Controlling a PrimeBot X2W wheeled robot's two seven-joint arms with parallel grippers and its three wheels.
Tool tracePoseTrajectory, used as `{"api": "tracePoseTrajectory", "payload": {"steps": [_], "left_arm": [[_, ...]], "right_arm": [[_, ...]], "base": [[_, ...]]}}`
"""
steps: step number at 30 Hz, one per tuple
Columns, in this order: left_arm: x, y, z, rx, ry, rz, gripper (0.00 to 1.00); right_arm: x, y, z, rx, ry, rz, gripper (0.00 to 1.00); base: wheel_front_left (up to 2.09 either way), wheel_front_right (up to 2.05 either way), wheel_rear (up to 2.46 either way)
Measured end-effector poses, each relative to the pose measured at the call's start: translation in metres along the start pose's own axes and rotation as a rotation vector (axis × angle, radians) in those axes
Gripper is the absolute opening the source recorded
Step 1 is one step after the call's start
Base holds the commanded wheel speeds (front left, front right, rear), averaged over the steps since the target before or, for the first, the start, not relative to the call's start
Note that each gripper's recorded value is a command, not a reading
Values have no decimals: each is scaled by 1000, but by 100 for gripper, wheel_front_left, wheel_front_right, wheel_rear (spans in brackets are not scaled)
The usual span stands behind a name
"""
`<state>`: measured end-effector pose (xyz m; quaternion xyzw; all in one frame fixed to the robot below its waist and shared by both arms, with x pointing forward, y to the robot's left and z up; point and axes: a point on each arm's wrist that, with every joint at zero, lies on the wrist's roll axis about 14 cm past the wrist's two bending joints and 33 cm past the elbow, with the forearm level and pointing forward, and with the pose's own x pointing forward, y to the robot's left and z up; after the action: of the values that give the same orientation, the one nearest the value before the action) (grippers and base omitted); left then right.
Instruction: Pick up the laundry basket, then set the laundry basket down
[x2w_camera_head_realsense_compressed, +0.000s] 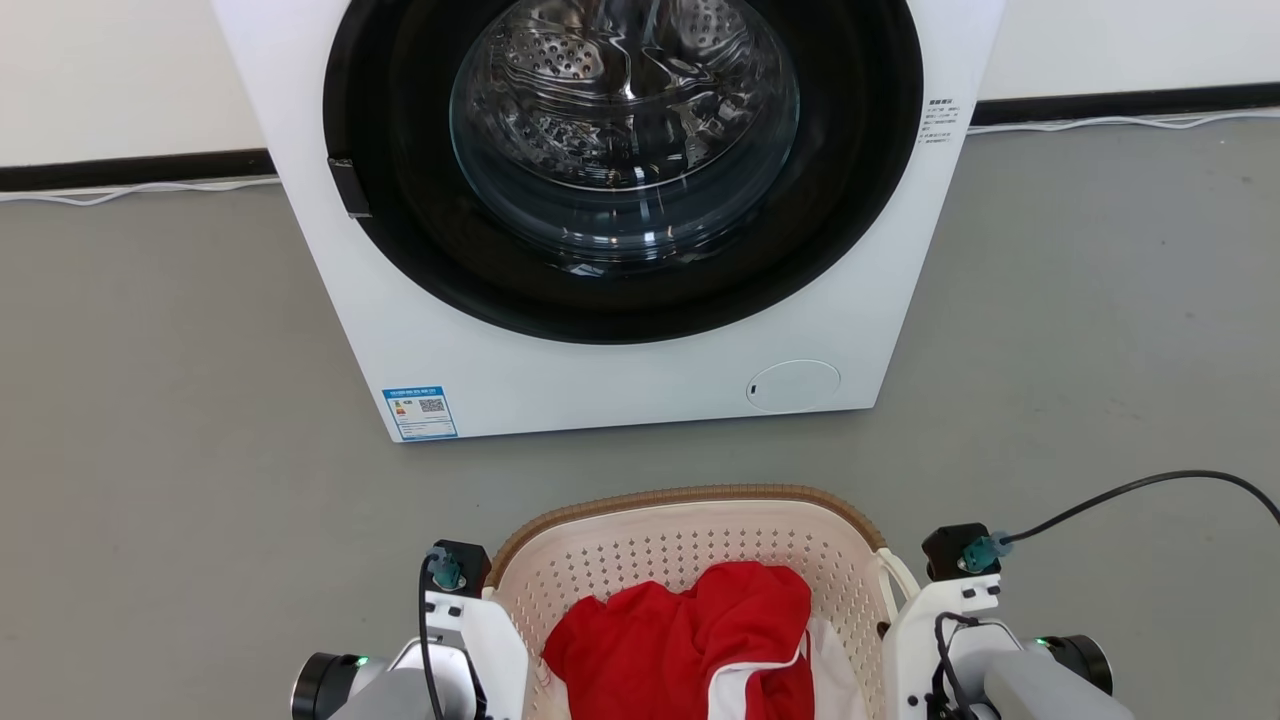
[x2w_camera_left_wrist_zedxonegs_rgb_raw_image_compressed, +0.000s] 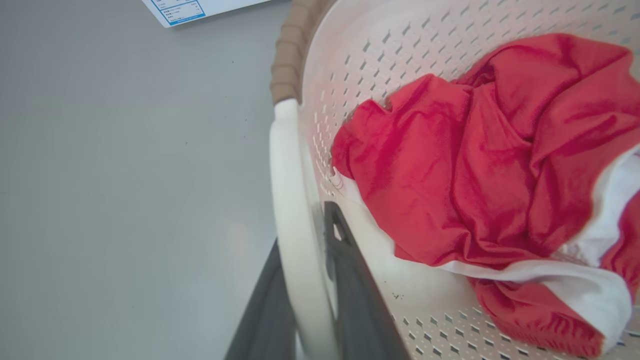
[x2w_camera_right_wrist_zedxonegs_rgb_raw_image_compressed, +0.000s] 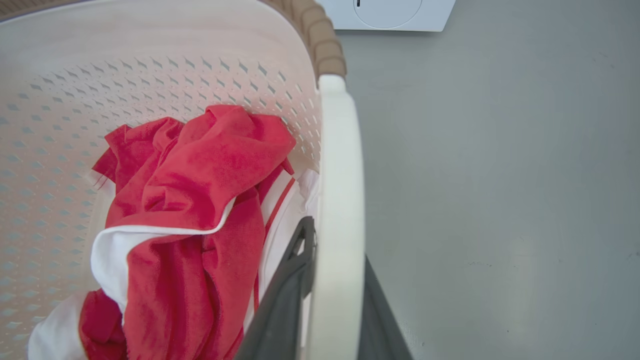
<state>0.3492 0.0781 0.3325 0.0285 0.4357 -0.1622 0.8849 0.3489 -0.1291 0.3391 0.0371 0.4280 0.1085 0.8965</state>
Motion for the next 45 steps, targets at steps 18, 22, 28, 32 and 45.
{"api": "tracePoseTrajectory", "payload": {"steps": [18,22,28,32,45], "left_arm": [[-1,-1,0,-2,-3,1,0],[-2,-1,0,-6,-3,1,0],[-2,0,1,-9,-7,2,0],[-2,0,0,-7,-6,3,0],[-2,-1,-1,-3,-4,1,0]], "right_arm": [[-2,0,-1,0,-2,-1,0],[-2,0,-2,10,-1,-1,0],[-3,-1,-1,10,-4,-4,0],[-3,-1,-2,7,-2,-4,0],[-3,-1,-3,6,-2,-5,0]], "base": [[0,0,0],[0,0,0],[0,0,0],[0,0,0],[0,0,0]]}}
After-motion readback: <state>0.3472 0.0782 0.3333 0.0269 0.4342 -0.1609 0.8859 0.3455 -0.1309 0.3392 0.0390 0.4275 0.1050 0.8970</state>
